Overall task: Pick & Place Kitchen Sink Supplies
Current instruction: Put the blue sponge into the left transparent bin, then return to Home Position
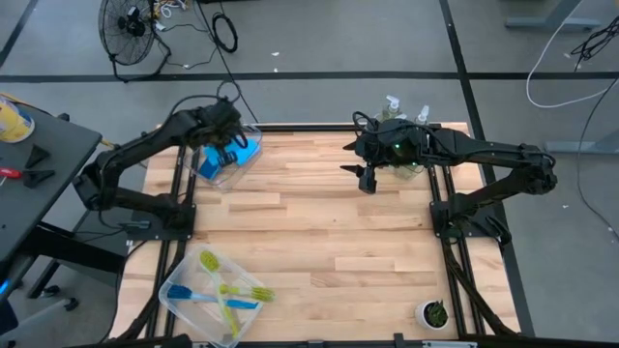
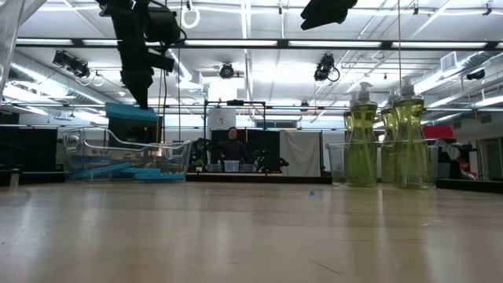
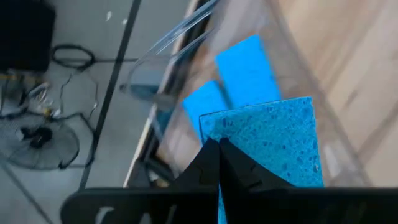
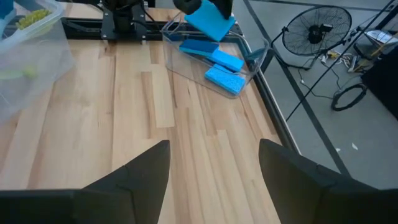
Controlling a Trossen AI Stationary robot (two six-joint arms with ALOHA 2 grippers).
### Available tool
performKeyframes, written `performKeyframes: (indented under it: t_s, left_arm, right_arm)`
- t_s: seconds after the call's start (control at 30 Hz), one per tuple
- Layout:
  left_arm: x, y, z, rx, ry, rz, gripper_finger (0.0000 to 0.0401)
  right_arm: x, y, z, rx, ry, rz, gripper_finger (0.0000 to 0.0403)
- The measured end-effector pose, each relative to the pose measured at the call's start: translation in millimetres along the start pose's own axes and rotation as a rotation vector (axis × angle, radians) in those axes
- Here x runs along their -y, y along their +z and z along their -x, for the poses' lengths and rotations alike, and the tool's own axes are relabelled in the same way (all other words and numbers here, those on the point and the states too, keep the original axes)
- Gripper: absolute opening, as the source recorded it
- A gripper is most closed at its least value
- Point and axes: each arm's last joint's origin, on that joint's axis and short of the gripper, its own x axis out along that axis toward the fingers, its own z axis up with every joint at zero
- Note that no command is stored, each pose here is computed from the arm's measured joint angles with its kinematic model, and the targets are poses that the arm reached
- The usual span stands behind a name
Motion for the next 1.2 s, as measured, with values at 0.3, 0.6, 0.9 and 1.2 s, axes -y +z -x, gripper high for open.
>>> performKeyframes:
  t_s: [0.3,0.6,0.9,1.2]
  left_arm:
    - [-12,-8,-6,-0.038,-0.016,0.054,0.0023]
    - [-12,-13,-5,-0.106,0.020,0.036,0.0081]
    - [-11,-12,-5,-0.081,-0.016,0.175,0.0193]
    - [-1,-3,-3,0.021,-0.237,0.389,0.0242]
  right_arm:
    - [1,0,0,-0.003,-0.026,0.000,0.0247]
    - [2,0,0,-0.006,-0.052,0.000,0.0247]
    - [2,0,0,-0.006,-0.052,0.000,0.0247]
    - [1,0,-1,-0.007,-0.052,0.001,0.0247]
